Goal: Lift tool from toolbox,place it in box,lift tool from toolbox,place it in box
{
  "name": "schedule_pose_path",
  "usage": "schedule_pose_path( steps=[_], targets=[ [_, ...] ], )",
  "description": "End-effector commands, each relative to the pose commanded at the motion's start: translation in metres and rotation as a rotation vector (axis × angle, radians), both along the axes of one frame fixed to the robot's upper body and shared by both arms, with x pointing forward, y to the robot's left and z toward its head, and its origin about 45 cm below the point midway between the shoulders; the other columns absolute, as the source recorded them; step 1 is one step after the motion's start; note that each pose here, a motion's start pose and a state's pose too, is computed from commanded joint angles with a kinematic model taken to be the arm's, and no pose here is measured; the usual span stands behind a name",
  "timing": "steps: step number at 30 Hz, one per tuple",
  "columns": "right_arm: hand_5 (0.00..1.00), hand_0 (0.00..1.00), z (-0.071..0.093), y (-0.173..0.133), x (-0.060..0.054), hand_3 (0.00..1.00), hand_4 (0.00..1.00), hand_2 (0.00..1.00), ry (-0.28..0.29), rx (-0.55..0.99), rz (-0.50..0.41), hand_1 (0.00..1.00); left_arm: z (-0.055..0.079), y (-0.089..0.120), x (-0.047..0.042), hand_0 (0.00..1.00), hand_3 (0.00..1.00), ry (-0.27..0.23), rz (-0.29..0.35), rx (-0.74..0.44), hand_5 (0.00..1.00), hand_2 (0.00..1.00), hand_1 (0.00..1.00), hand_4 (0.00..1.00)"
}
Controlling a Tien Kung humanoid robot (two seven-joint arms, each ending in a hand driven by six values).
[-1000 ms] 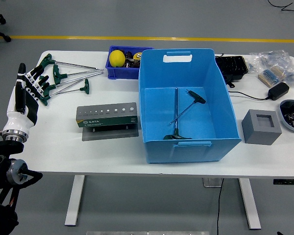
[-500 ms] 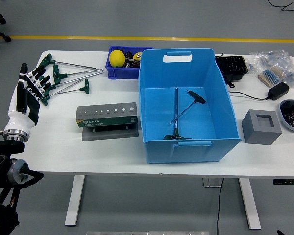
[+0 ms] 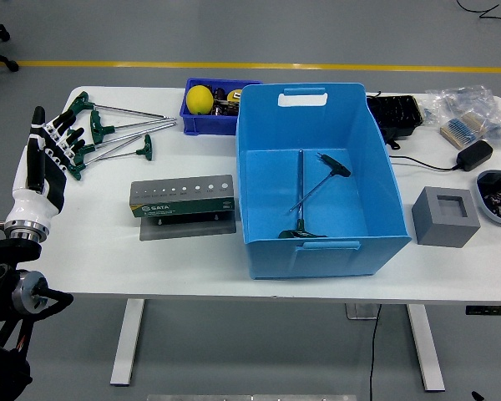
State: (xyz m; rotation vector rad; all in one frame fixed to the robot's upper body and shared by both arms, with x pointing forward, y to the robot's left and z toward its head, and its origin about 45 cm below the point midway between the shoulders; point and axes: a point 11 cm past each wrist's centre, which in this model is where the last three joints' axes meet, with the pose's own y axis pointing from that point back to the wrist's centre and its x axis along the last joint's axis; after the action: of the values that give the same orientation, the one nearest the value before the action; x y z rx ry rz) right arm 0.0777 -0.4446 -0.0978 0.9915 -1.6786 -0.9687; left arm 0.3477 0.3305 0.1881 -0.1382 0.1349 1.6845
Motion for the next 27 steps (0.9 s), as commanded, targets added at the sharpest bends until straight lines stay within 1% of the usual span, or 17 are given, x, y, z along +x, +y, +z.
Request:
schedule_pose_path(
  steps=[27],
  targets=[
    [0.801, 0.715, -0.0001, 0.0004, 0.0004, 0.678, 0.924, 0.763, 0.003, 0.0, 0.004, 0.695, -0.0009, 0.0024, -0.0004, 0.87, 0.817, 0.003, 0.009, 0.005, 0.998, 0.912, 0.871, 0.91]
  ],
)
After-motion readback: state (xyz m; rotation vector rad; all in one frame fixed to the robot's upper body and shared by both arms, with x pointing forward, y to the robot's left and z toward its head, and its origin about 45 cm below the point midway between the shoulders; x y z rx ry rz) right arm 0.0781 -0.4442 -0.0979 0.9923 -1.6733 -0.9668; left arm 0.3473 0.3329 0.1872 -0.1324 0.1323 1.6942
